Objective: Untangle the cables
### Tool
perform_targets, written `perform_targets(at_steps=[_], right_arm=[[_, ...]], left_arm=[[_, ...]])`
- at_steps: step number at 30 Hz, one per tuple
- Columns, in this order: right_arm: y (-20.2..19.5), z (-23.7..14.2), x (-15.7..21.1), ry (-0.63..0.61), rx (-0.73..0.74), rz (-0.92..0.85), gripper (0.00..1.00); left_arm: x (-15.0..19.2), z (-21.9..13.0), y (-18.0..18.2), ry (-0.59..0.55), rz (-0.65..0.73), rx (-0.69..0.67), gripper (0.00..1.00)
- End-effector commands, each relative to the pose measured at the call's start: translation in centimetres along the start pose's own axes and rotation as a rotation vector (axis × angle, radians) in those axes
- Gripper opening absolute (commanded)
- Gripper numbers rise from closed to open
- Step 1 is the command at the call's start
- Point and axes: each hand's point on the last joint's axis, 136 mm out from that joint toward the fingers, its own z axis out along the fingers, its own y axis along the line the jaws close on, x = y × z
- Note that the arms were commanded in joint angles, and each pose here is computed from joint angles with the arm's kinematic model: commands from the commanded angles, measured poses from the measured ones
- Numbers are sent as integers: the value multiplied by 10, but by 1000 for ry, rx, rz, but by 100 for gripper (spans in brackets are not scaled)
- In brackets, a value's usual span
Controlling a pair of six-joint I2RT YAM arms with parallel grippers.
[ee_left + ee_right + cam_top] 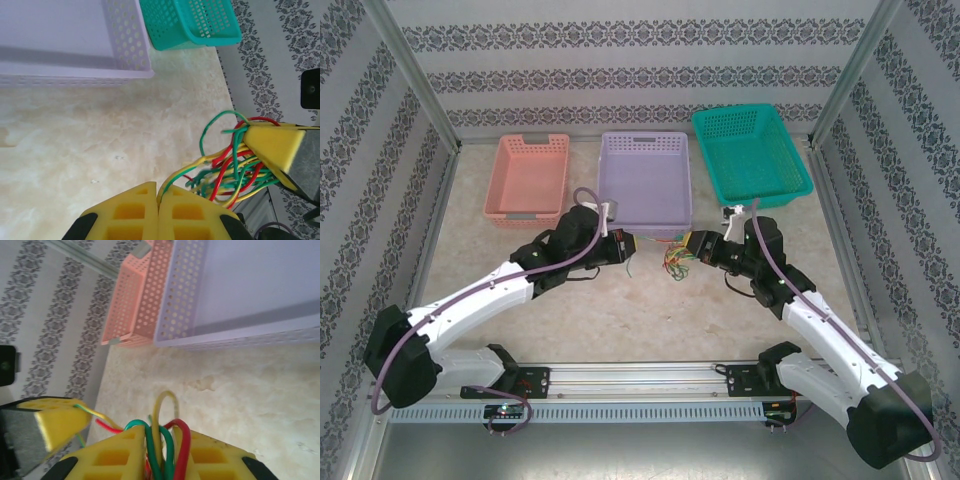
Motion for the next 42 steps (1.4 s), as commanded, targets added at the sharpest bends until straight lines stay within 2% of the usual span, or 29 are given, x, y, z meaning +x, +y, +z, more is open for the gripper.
perform_targets(at_steps=[1, 5, 7, 9, 13, 18, 21, 24, 26, 28, 30, 36, 42], right_arm=[[-68, -6, 0, -13, 306, 16, 20], [-76, 6, 7, 62, 389, -37, 21], [-82, 13, 12, 97, 446, -56, 13], [-91, 16, 15, 107, 507, -71, 12], [-107, 12, 16, 114, 612, -91, 20], [-118, -1, 14, 95, 651, -82, 19], [-123, -5, 13, 86, 631, -46, 21], [-123, -3, 14, 86, 601, -23, 10], [-125, 0, 14, 93, 600, -14, 8], [-127, 3, 15, 101, 609, -5, 0], [-133, 1, 14, 98, 648, 7, 0], [-164, -36, -2, -14, 776, 137, 0], [-183, -76, -30, -172, 762, 308, 0]], left_arm=[[-16, -13, 48, -56, -10, -172, 0], [-11, 6, 38, -7, -30, -96, 0], [-8, 16, 39, 6, -50, -79, 0], [-5, 22, 43, 10, -59, -86, 0], [-7, 16, 63, -14, -59, -192, 0], [-14, -17, 108, -73, -49, -438, 0], [-15, -31, 124, -99, -77, -479, 0], [-13, -30, 126, -90, -90, -448, 0], [-9, -28, 127, -75, -95, -442, 0], [-6, -26, 129, -67, -102, -440, 0], [-5, -27, 131, -71, -106, -448, 0], [-8, -52, 146, -106, -77, -559, 0], [-4, -77, 165, -127, -60, -662, 0]])
